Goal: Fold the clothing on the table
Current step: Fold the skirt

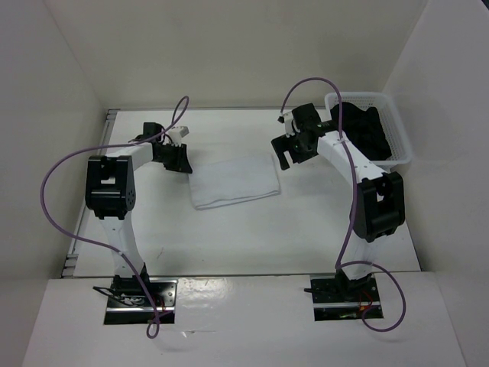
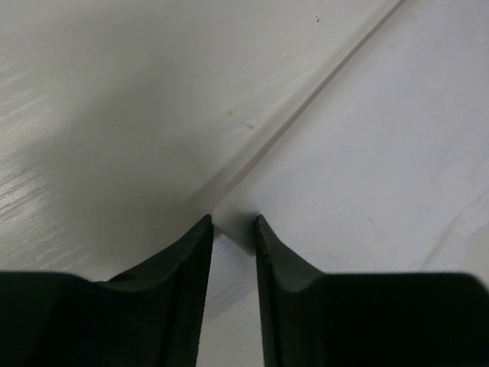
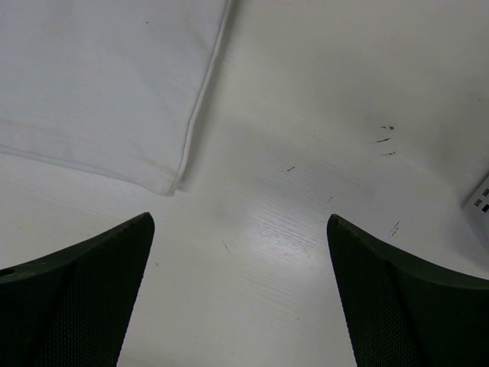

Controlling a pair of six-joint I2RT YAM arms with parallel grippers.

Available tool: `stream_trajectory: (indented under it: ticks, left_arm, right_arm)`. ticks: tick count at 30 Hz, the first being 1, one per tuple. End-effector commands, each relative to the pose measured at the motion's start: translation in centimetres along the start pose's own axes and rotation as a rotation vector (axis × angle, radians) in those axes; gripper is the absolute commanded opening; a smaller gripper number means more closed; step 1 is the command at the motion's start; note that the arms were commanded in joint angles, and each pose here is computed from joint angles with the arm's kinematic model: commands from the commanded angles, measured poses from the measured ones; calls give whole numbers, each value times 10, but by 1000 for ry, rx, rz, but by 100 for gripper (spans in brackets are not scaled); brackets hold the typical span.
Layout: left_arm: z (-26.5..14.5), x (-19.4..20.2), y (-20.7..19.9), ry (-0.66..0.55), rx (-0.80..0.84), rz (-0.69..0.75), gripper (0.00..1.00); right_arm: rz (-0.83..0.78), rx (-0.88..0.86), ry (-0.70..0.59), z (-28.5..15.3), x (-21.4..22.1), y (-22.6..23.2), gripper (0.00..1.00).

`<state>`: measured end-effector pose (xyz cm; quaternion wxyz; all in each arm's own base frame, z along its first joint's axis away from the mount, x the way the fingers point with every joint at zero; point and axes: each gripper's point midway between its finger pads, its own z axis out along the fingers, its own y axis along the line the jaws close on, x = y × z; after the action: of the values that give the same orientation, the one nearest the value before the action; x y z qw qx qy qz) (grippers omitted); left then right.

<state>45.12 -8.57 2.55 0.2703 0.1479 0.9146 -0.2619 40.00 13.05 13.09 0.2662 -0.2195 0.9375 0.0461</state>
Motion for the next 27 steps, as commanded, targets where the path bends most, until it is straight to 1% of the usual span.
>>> stream_trajectory:
  ticks: [1,5,8,9,11,12,13,14,15,16,17,19,21,22,27]
  left_arm:
    - [10,30,-2,77,28,-24,32]
    - [4,31,-6,80,29,-27,22]
    - [2,33,-6,84,20,-27,16]
    - [2,33,-6,84,20,-36,12]
    - [3,37,-7,91,21,-52,11]
    - [3,37,-7,91,21,-52,9]
    - [3,37,-7,91,21,-52,8]
    - [3,37,-7,91,21,-52,8]
    - [1,38,-9,93,20,-62,8]
    - [1,39,-7,95,10,-62,8]
    - [1,39,-7,95,10,-62,6]
    - [1,45,-6,112,2,-72,6]
    - [-1,42,-7,104,1,-67,6]
    - [-1,47,-8,113,2,-72,6]
    - [-3,46,-9,113,2,-72,6]
  right_arm:
    - [-9,-7,-83,-14,-19,0,98]
    - [-9,-27,-76,-10,-17,3,98]
    - [11,-68,-60,-3,-10,11,98]
    - [10,-94,-66,-1,-11,16,98]
    - [44,-128,-59,7,-6,19,98]
    - [45,-181,-54,12,-3,28,98]
    - [73,-205,-25,21,5,29,98]
    - [87,-225,-25,25,6,27,98]
    - [91,-276,-15,29,8,35,98]
    - [103,-289,-21,33,5,31,98]
    - [120,-309,10,44,13,31,98]
    - [123,-351,14,50,11,37,98]
    - [128,-374,22,64,14,36,95]
    - [140,-380,30,67,17,34,92]
    - [158,-405,16,87,15,27,85]
